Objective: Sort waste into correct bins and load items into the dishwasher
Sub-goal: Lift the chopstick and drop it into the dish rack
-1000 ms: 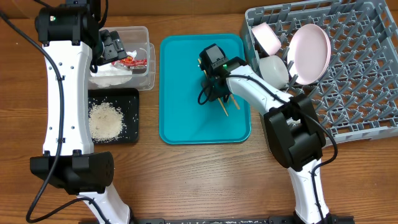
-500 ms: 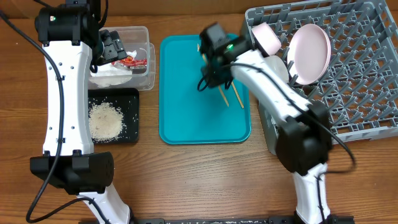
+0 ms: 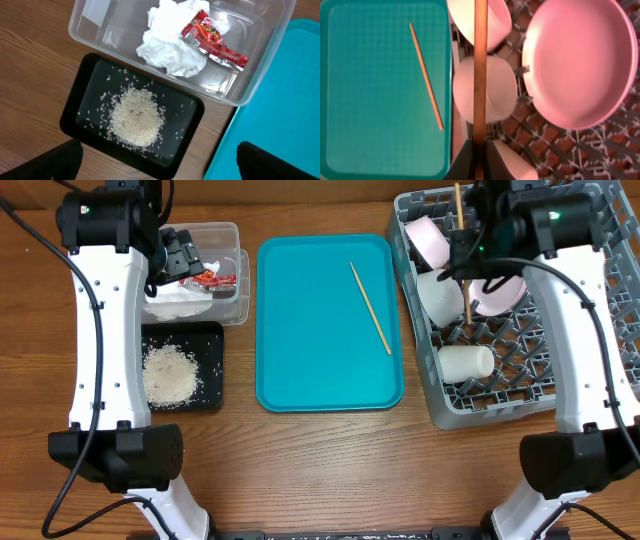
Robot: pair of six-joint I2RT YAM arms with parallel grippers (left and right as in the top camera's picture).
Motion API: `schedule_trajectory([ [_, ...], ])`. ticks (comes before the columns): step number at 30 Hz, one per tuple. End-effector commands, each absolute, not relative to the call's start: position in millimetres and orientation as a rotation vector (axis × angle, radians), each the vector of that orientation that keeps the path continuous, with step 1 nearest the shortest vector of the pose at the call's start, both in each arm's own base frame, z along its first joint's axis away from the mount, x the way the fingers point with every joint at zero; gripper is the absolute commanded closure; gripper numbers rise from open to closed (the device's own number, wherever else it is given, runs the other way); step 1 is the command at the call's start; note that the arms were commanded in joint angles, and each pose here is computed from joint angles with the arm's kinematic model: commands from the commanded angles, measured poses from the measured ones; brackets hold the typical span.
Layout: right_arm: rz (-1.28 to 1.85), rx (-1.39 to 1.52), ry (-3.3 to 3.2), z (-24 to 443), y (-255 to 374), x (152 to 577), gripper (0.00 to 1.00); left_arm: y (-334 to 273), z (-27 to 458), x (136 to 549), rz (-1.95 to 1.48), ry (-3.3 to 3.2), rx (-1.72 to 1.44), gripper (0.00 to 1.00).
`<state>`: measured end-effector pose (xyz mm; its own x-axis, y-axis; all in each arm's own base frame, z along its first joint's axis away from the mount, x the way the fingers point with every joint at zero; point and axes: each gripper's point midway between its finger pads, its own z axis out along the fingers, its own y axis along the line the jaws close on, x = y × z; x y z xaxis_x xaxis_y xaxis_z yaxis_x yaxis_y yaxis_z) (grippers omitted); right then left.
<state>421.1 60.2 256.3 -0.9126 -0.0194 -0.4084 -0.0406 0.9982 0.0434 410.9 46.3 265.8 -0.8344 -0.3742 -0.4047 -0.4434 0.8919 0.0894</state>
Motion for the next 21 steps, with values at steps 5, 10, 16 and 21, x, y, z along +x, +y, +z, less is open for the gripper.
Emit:
schedule_trajectory([
  [5,0.077,-0.056,2.784,265,38,390,0.96,48,265,413,0.252,2.674,-0.618,0.0],
  [10,-0.047,0.014,2.882,245,1,376,0.96,48,265,413,0.252,2.674,-0.619,0.01],
  [16,-0.08,-0.191,2.998,198,-20,364,0.96,48,265,413,0.252,2.674,-0.618,0.0],
  [21,-0.126,-0.282,3.036,164,-27,361,0.96,48,265,413,0.252,2.674,-0.618,0.0],
])
